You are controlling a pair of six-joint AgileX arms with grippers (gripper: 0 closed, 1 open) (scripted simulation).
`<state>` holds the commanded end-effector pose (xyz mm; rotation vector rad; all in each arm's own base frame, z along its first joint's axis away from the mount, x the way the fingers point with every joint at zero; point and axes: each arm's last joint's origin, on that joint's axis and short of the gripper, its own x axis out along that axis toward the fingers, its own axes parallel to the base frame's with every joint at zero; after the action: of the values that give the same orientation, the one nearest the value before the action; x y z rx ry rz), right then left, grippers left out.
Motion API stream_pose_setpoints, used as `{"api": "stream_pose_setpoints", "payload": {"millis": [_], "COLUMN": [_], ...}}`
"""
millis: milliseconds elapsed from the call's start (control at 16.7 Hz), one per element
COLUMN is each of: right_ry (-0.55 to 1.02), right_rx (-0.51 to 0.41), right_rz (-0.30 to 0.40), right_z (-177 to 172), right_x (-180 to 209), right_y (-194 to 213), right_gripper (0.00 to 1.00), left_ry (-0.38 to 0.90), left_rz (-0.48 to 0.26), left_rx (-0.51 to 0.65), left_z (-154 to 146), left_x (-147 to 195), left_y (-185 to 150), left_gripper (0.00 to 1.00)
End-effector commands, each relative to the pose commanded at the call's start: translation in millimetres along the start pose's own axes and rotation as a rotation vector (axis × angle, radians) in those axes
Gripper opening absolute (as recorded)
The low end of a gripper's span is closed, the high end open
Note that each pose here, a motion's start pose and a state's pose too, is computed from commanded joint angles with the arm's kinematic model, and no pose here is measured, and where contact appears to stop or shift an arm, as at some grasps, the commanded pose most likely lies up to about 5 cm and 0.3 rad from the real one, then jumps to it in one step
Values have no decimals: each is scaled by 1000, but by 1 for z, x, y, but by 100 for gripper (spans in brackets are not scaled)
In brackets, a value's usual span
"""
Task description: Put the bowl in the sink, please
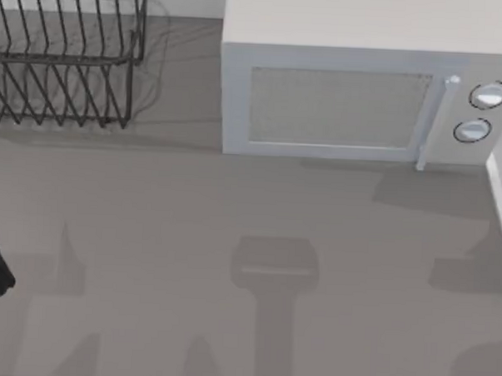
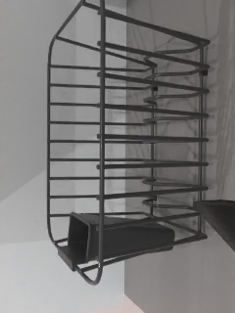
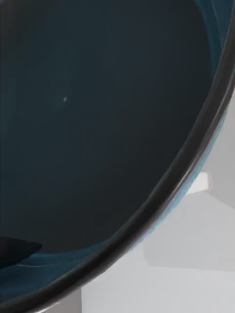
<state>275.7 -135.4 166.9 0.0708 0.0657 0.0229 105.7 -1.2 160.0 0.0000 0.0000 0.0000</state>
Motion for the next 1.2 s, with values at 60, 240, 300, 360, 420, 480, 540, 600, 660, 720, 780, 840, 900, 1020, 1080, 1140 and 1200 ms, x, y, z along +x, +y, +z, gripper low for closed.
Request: {"api": "stream_pose_setpoints", "payload": {"millis": [60,240,300,360,420,480,540,600,660,720,780,840,900,1020,1080,1140,1200], "right_ry": [11,9,1,-6,-13,-21,-29,-35,-41,-48,-55,-62,-66,-66,-66,-66,-66], "right_rx": [10,-4,-18,-32,-45,-54,-60,-62,-62,-64,-66,-69,-70,-70,-70,-70,-70], "right_rz": [5,12,9,4,-2,-7,-13,-18,-23,-28,-31,-33,-33,-33,-33,-33,-33], "right_z": [-12,-43,-53,-62,-70,-78,-86,-93,-99,-104,-106,-107,-108,-108,-108,-108,-108], "right_x": [2,7,8,8,7,6,5,3,2,0,-1,-1,-2,-2,-2,-2,-2], "right_y": [-1,-5,-6,-8,-9,-9,-9,-9,-9,-9,-9,-9,-8,-8,-8,-8,-8], "right_gripper": [0,0,0,0,0,0,0,0,0,0,0,0,0,0,0,0,8], "left_ry": [0,0,0,0,0,0,0,0,0,0,0,0,0,0,0,0,0], "left_rz": [0,0,0,0,0,0,0,0,0,0,0,0,0,0,0,0,0], "left_rx": [0,0,0,0,0,0,0,0,0,0,0,0,0,0,0,0,0], "left_z": [0,0,0,0,0,0,0,0,0,0,0,0,0,0,0,0,0], "left_x": [0,0,0,0,0,0,0,0,0,0,0,0,0,0,0,0,0], "left_y": [0,0,0,0,0,0,0,0,0,0,0,0,0,0,0,0,0], "left_gripper": [100,100,100,100,100,100,100,100,100,100,100,100,100,100,100,100,100]}}
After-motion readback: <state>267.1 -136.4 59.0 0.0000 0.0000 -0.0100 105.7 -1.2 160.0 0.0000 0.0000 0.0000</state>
